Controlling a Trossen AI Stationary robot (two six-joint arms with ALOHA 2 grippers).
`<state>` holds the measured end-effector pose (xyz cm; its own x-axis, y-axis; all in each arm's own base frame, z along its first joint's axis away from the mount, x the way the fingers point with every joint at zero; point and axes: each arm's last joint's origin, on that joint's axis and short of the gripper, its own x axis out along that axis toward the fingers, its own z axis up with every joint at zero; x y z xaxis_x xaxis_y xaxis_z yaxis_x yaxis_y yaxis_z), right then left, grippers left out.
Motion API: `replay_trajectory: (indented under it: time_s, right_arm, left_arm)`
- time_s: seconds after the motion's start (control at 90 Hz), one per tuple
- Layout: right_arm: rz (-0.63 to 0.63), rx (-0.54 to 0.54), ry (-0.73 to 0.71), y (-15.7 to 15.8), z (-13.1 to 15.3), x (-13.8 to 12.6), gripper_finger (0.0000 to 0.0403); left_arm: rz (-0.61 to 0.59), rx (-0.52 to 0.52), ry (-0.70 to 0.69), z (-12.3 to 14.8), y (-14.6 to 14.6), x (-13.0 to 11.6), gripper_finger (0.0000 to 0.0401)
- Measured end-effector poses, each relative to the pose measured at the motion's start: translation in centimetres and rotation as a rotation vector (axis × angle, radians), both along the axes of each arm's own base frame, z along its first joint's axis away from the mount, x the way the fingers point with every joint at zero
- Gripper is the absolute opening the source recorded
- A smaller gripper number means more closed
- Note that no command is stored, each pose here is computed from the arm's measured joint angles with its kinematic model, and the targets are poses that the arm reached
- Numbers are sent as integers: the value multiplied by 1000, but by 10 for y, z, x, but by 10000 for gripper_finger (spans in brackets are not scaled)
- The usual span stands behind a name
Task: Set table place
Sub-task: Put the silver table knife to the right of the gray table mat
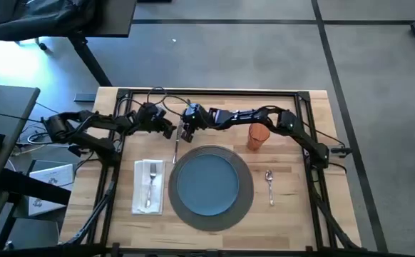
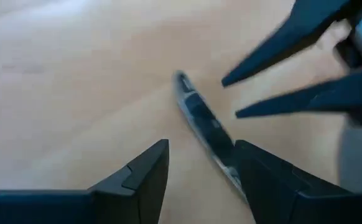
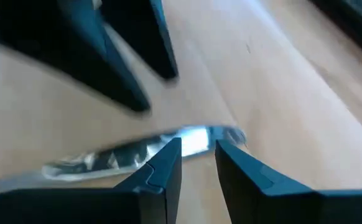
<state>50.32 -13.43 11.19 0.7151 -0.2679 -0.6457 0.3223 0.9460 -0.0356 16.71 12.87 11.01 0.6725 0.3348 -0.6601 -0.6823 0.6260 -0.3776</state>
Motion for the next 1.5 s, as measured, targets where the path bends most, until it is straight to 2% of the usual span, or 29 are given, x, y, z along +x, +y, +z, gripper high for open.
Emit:
replay_trajectory:
  time_s: [0.211,0.422,0.822,1.089,1.5]
  right_arm:
    - [25,3,-54,7,1,6,83]
    - [12,38,-34,8,-17,6,83]
    - [10,44,-27,9,-19,7,83]
    - [29,25,-50,12,1,6,83]
    - [39,40,1,16,-2,4,83]
  left_arm:
    - [11,-15,16,-4,2,-1,170]
    - [10,-6,25,-5,0,0,170]
    - [-24,-33,12,-5,-10,7,170]
    - [-36,-43,4,-5,-15,11,170]
    - [-24,-34,12,-5,-15,11,170]
